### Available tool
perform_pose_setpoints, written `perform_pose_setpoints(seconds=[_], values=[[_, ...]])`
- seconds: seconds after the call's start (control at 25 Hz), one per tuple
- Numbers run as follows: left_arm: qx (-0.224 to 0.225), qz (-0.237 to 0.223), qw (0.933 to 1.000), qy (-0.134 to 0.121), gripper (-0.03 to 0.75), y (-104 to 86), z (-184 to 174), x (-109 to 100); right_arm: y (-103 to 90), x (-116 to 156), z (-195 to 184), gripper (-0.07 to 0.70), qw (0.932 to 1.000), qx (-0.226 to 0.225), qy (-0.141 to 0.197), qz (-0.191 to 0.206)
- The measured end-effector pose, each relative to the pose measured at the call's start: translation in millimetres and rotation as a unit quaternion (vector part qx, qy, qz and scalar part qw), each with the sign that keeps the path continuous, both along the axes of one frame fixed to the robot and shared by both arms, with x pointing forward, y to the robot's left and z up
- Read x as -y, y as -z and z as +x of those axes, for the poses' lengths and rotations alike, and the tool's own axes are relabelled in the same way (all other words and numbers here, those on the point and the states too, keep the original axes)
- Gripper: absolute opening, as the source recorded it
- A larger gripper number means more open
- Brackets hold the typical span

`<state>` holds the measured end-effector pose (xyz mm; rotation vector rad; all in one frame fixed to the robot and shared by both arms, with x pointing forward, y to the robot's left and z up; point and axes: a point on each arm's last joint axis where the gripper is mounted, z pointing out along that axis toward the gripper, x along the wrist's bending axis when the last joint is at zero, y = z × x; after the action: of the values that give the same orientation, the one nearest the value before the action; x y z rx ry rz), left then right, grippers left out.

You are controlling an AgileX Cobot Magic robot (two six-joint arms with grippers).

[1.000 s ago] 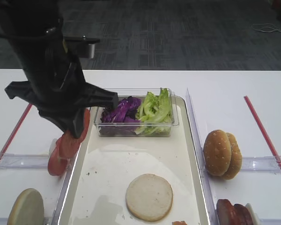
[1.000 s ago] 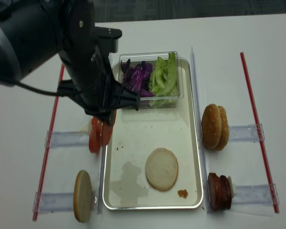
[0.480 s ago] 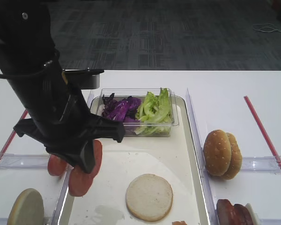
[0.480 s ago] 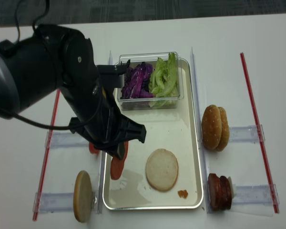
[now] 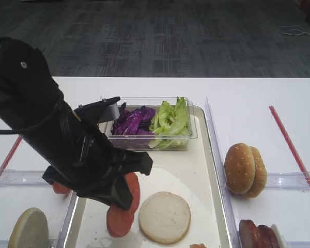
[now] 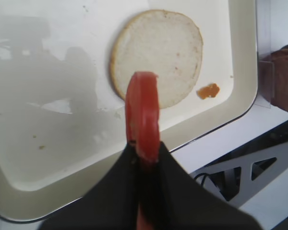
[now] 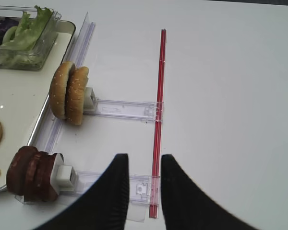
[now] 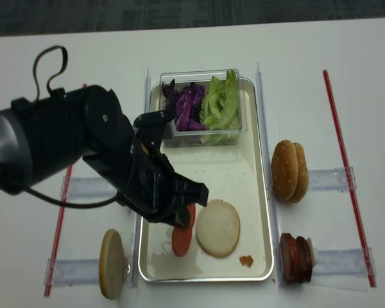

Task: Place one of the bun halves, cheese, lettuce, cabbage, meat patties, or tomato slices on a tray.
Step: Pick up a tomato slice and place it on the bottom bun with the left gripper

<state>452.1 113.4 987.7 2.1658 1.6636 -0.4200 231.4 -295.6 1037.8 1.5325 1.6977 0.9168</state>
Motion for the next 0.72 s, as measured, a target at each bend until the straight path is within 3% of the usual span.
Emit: perform_pose_setpoints(seconds=[0.24, 0.4, 0.72], values=[[-0.013, -0.103, 0.9945, 0.005, 0.026, 4.7, -4, 2, 0.0, 0, 0, 0.201, 1.0000, 0.000, 0.000, 0.000], [-0.021, -0.162, 0.9866, 0.004, 0.026, 8.7, 6, -5, 0.0, 0, 0, 0.201, 1.0000, 0.000, 0.000, 0.000], [-0.054, -0.240, 0.9684, 0.039, 0.026, 31.0, 20, -5, 0.0, 0, 0, 0.201, 1.0000, 0.000, 0.000, 0.000]])
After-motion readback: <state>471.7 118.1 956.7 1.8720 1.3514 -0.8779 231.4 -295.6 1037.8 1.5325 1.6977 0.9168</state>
